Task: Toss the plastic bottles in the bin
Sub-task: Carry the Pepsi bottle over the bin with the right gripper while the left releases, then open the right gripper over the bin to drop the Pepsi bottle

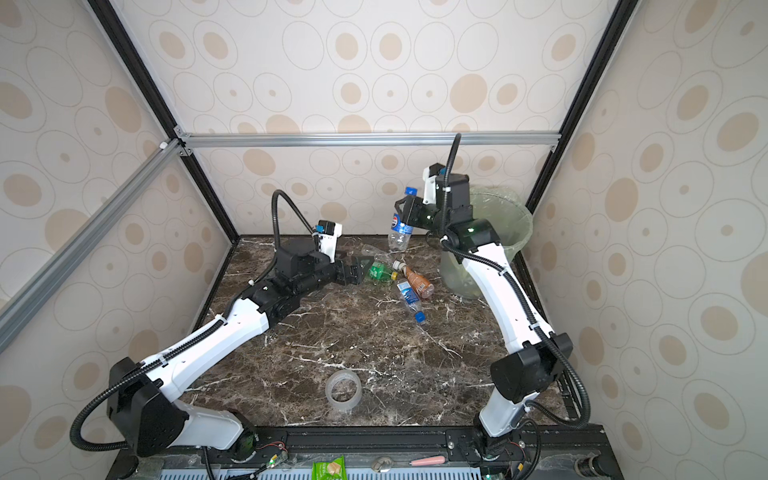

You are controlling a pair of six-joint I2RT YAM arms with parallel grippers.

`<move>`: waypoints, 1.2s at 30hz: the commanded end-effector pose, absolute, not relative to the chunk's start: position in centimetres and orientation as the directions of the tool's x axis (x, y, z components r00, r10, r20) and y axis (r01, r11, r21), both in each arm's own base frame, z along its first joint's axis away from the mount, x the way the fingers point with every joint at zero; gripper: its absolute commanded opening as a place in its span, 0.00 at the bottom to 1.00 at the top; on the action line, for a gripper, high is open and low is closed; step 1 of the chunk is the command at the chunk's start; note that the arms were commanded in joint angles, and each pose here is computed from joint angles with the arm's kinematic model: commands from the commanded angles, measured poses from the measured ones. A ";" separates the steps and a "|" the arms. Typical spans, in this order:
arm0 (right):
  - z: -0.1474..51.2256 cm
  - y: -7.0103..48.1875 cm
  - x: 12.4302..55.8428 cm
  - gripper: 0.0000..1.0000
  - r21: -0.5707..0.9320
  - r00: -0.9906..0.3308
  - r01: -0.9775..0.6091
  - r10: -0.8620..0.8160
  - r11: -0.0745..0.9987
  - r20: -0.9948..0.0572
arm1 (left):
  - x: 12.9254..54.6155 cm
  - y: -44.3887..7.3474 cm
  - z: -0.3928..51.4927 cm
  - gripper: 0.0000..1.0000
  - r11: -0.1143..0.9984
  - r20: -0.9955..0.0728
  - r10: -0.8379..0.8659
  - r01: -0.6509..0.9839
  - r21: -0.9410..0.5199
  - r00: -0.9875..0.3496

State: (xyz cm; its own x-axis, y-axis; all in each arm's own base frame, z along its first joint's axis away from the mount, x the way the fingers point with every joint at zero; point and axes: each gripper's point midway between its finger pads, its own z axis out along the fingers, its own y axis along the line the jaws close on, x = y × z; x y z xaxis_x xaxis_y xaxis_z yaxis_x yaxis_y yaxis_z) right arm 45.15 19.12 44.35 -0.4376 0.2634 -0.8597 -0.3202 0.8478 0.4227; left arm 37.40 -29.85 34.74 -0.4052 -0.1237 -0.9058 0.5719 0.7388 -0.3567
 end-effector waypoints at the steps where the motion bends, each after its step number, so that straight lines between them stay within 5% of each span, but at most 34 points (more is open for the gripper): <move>1: 49.9 15.0 42.0 0.45 0.220 -0.276 -0.269 0.144 0.938 -0.950 | 37.3 -32.9 39.6 0.99 0.687 -0.953 -0.102 0.672 -0.276 -0.286; 13: 61.3 8.1 35.6 0.46 -0.036 0.084 -0.076 -0.030 0.996 -0.996 | 36.1 -41.1 46.0 0.99 0.579 -0.989 -0.092 0.802 -0.149 -0.117; 17: 60.0 6.6 37.2 0.46 -0.096 0.060 0.022 -0.098 0.995 -0.993 | 36.2 -41.4 45.3 0.99 0.586 -0.990 -0.078 0.798 -0.141 -0.118; 21: 53.0 2.4 43.1 0.48 -0.078 -0.100 0.128 -0.066 0.989 -0.993 | 36.4 -41.3 44.0 0.99 0.602 -0.989 -0.050 0.786 -0.139 -0.137; 22: 50.5 1.1 44.8 0.52 -0.059 -0.165 0.153 -0.033 0.987 -0.986 | 36.4 -41.2 43.7 0.99 0.605 -0.989 -0.045 0.784 -0.139 -0.140; 24: 45.8 -1.6 46.9 0.79 -0.036 -0.301 0.224 0.034 0.974 -0.953 | 36.3 -40.8 43.4 0.99 0.616 -0.989 -0.035 0.776 -0.137 -0.146; 27: 45.7 -2.5 46.3 1.00 -0.067 -0.316 0.276 0.024 0.959 -0.948 | 36.1 -40.2 42.7 0.99 0.632 -0.988 -0.022 0.764 -0.130 -0.150; 36: 48.1 -2.1 44.7 1.00 -0.031 -0.248 0.256 0.035 0.966 -0.968 | 36.0 -40.1 41.0 0.99 0.635 -0.982 -0.018 0.757 -0.155 -0.186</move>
